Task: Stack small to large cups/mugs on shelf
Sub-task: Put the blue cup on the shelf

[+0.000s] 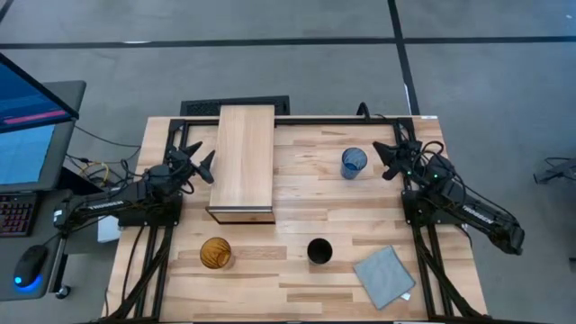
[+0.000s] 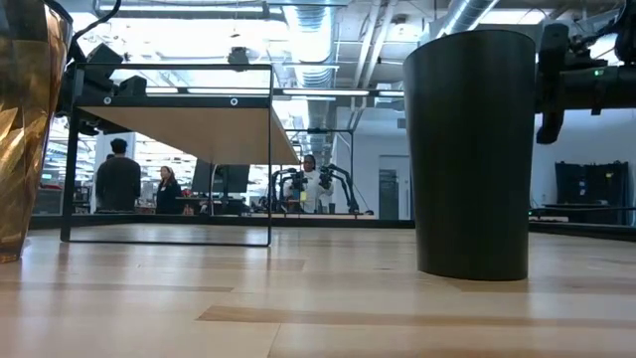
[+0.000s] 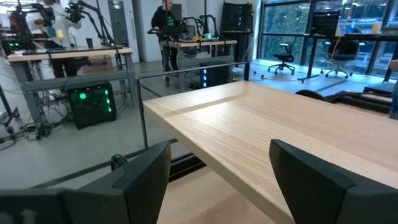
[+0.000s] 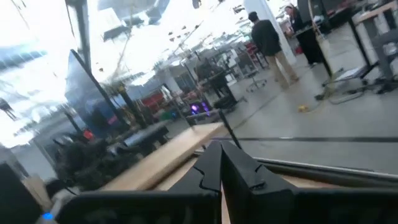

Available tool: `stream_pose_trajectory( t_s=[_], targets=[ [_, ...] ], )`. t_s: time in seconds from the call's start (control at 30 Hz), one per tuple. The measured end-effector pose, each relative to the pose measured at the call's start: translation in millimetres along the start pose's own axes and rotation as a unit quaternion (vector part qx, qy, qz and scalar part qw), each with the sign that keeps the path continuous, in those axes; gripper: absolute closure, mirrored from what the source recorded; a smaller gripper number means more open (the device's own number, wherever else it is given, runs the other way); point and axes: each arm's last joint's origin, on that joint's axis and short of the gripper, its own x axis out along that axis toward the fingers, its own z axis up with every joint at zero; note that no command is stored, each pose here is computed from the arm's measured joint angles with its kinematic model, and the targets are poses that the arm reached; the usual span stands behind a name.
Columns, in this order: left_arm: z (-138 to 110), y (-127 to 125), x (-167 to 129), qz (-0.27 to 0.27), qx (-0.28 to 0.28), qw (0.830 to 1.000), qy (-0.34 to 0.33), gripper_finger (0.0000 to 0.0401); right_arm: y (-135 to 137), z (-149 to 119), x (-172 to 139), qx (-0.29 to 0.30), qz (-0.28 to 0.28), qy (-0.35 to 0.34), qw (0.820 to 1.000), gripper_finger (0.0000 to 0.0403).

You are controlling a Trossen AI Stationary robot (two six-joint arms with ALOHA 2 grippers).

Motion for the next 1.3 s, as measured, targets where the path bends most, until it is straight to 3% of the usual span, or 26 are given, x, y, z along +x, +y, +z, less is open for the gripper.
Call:
stream_pose_trajectory(
  t_s=[0.27, 0.43, 0.57, 0.73, 1.03, 1.3],
  targets=[
    [0, 0, 0, 0.004, 0.004, 1.000, 0.000, 0.0136, 28, 61, 3, -0.049, -0.008, 0.019, 0.999, 0.0378],
    [0, 0, 0, 0.004, 0.004, 1.000, 0.000, 0.0136, 47, 102, 12, -0.081, -0.040, 0.120, 0.989, 0.0380],
    [0, 0, 0, 0.005, 0.003, 1.000, 0.000, 0.0136, 59, 126, 30, -0.107, -0.067, 0.216, 0.968, 0.0382],
    [0, 0, 0, 0.008, 0.002, 1.000, 0.000, 0.0136, 71, 153, 55, -0.110, -0.079, 0.262, 0.956, 0.0377],
    [0, 1, 0, 0.010, 0.002, 1.000, 0.000, 0.0136, 83, 177, 94, -0.154, -0.077, 0.302, 0.938, 0.0374],
    [0, 1, 0, 0.017, 0.003, 1.000, 0.000, 0.0136, 85, 182, 104, -0.158, -0.077, 0.303, 0.937, 0.0374]
  ],
)
